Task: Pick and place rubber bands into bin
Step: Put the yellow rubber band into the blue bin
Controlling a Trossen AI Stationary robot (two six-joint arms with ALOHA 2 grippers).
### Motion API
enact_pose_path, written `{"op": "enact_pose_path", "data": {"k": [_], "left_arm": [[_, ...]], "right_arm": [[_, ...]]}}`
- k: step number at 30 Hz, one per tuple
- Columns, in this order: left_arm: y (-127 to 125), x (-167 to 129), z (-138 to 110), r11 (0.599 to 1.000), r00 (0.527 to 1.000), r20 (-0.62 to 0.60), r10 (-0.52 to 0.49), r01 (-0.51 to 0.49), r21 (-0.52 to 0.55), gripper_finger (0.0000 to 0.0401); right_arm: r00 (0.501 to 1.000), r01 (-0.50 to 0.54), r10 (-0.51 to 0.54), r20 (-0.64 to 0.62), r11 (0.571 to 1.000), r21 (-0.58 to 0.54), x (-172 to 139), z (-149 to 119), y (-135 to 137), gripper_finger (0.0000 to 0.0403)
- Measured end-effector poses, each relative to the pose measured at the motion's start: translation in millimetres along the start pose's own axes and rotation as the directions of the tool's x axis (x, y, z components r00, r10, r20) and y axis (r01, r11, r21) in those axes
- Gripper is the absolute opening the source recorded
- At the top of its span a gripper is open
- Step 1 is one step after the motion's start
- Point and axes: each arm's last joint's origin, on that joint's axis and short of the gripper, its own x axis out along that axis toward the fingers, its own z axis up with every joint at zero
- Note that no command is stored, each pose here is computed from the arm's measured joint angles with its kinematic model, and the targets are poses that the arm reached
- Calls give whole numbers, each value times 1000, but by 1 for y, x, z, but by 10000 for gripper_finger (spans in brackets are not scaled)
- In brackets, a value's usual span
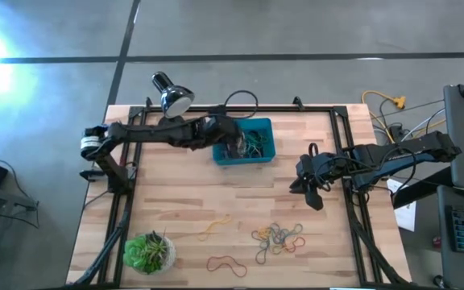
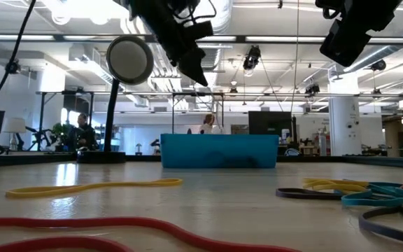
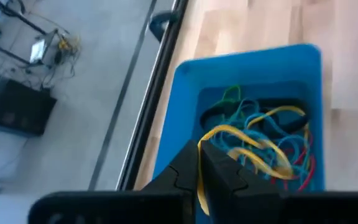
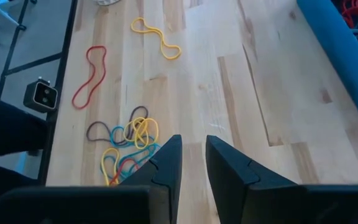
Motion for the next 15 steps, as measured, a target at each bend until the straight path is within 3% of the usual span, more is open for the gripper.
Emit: {"op": "enact_pose_path", "data": {"k": [7, 15], "left_arm": [[6, 12, -12, 996, 997, 7, -82, 82, -26, 0], [0, 23, -15, 994, 995, 2, -98, 98, -50, 0]], "right_arm": [[1000, -5, 5, 17, 1000, -5, 0, 2, 1, 63], [999, 18, -17, 29, 1000, -19, 0, 2, 0, 64]]}}
